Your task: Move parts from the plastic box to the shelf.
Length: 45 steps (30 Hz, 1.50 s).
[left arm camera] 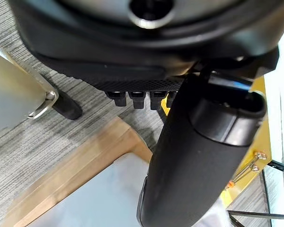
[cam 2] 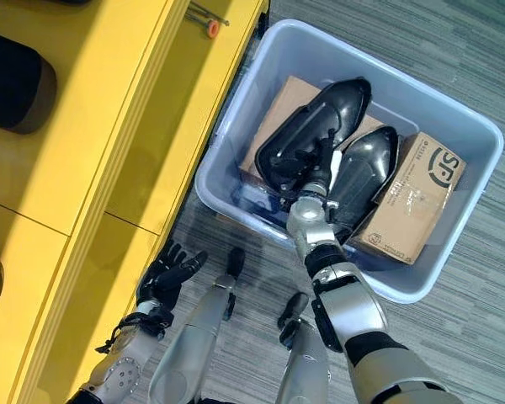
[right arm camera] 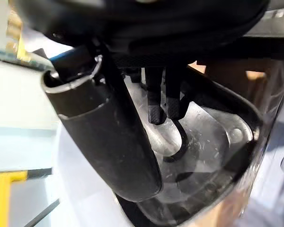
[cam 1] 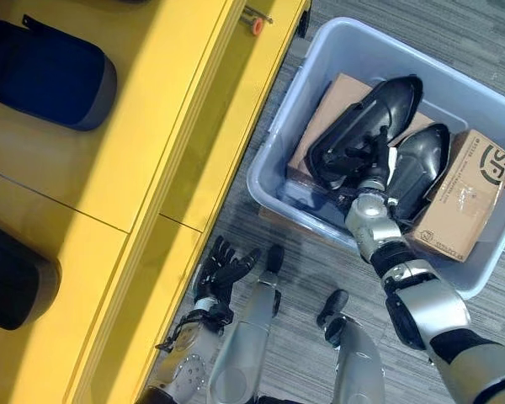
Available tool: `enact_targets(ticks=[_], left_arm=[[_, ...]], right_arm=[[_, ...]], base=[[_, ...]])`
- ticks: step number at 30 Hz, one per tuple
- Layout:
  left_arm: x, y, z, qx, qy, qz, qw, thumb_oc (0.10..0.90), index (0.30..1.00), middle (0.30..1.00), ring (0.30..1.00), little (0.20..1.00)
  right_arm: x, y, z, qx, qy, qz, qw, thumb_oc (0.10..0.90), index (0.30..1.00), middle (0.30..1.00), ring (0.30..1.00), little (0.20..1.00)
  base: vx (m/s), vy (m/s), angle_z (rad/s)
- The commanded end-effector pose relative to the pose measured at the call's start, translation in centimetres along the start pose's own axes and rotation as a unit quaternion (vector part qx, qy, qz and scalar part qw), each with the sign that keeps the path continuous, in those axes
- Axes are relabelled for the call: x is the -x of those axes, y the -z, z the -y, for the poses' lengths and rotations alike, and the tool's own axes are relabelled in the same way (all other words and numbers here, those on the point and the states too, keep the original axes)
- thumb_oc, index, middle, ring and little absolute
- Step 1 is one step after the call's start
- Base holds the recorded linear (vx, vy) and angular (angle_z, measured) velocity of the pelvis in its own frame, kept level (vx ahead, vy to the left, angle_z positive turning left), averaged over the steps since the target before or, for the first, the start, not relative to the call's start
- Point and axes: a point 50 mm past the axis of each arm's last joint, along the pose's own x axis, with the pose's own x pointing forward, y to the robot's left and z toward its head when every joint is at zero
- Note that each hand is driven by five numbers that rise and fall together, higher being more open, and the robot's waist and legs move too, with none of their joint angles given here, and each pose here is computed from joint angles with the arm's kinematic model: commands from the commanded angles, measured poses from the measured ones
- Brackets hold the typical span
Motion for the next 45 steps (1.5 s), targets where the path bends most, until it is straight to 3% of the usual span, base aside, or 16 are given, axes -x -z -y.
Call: enact_targets(ticks=[1, 7, 12, 23, 24, 30, 34, 45], left_arm=[[0.8, -1.6, 0.7, 0.027, 0.027, 0.050, 0.998, 0.900, 1.000, 1.000, 1.000, 1.000], [0.9, -1.9, 0.6, 0.024, 0.031, 0.055, 0.998, 0.900, 1.000, 1.000, 1.000, 1.000], [0.7, -2.2, 0.6, 0.027, 0.030, 0.063, 0.997, 0.900, 1.000, 1.000, 1.000, 1.000], [0.5, -3.1, 0.2, 0.047, 0.013, 0.088, 0.995, 0.900, 1.000, 1.000, 1.000, 1.000], [0.5, -3.2, 0.1, 0.051, 0.010, 0.091, 0.994, 0.900, 1.000, 1.000, 1.000, 1.000], [0.5, -3.3, -0.1, 0.052, 0.009, 0.093, 0.994, 0.900, 1.000, 1.000, 1.000, 1.000], [0.4, -3.1, -0.3, 0.040, 0.013, 0.080, 0.996, 0.900, 1.000, 1.000, 1.000, 1.000], [0.1, -2.1, 0.3, 0.012, 0.032, 0.047, 0.998, 0.900, 1.000, 1.000, 1.000, 1.000]], right_arm=[[-2.1, 0.8, 9.3, 0.032, 0.144, -0.028, 0.989, 0.900, 1.000, 1.000, 1.000, 1.000], [-3.4, -3.0, 12.1, 0.085, 0.173, 0.019, 0.981, 0.900, 1.000, 1.000, 1.000, 1.000], [-3.8, -5.9, 12.3, 0.130, 0.167, 0.067, 0.975, 0.900, 1.000, 1.000, 1.000, 1.000], [-3.0, -9.8, 7.1, 0.165, 0.085, 0.176, 0.967, 0.900, 1.000, 1.000, 1.000, 1.000], [-2.4, -9.8, 5.4, 0.169, 0.056, 0.191, 0.965, 0.900, 1.000, 1.000, 1.000, 1.000], [-0.9, -9.0, 0.4, 0.142, -0.030, 0.187, 0.971, 0.900, 1.000, 1.000, 1.000, 1.000], [0.4, -7.7, -4.1, 0.072, -0.095, 0.132, 0.984, 0.900, 1.000, 1.000, 1.000, 1.000], [-0.4, -5.1, -3.5, 0.017, -0.085, 0.024, 0.996, 0.900, 1.000, 1.000, 1.000, 1.000]], base=[[0.00, 0.000, 0.00], [0.00, -0.002, -0.03], [0.00, -0.002, -0.03], [0.00, 0.003, -0.02], [-0.01, -0.002, -0.07], [-0.01, -0.004, -0.08], [0.00, 0.000, -0.01], [0.02, -0.013, 0.06]])
